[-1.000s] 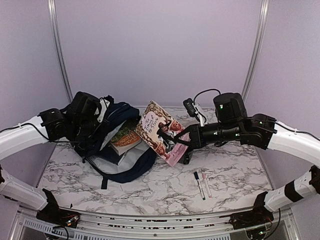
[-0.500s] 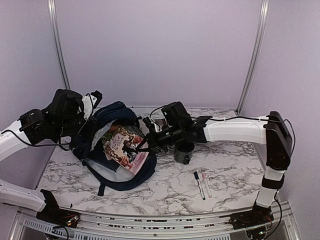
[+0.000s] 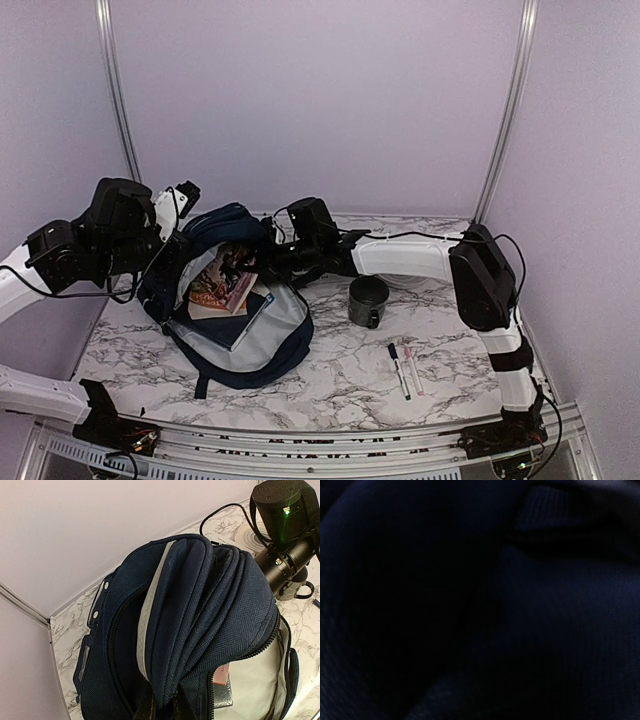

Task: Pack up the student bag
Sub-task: Place the book in the largest pocket of the bag.

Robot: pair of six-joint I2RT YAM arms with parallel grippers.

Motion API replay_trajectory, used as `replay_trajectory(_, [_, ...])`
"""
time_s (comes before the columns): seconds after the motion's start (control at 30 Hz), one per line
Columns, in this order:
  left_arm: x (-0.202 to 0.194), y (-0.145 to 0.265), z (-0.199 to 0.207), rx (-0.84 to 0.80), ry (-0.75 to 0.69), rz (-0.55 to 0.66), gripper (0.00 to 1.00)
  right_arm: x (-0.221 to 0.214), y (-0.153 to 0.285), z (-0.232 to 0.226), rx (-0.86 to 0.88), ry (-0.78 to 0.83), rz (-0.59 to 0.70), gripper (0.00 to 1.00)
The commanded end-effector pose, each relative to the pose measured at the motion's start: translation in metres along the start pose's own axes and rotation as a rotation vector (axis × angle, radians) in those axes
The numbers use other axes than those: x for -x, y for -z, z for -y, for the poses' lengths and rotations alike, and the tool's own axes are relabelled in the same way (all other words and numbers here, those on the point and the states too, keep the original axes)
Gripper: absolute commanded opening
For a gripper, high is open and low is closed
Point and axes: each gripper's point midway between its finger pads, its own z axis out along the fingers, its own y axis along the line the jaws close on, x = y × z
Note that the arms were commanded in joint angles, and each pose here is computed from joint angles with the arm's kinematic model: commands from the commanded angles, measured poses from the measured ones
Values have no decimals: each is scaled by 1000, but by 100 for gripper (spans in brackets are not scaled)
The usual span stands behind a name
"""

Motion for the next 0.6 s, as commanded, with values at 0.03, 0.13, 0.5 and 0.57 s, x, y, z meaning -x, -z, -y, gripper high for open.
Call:
replay_trajectory(0.03, [50, 28, -8, 0, 44, 229, 0, 19, 0, -26, 22, 40, 92, 38])
replay_trajectory(0.13, [47, 28, -10, 12, 39, 231, 0, -4, 7, -26, -70, 155, 32, 51])
replay_trajectory(0.5, [23, 3, -10, 53, -10, 126, 0, 33, 180, 6, -577, 458, 72, 75])
replay_trajectory(0.57, [20, -1, -9, 55, -15, 108, 0, 56, 207, 32, -613, 403, 109, 73])
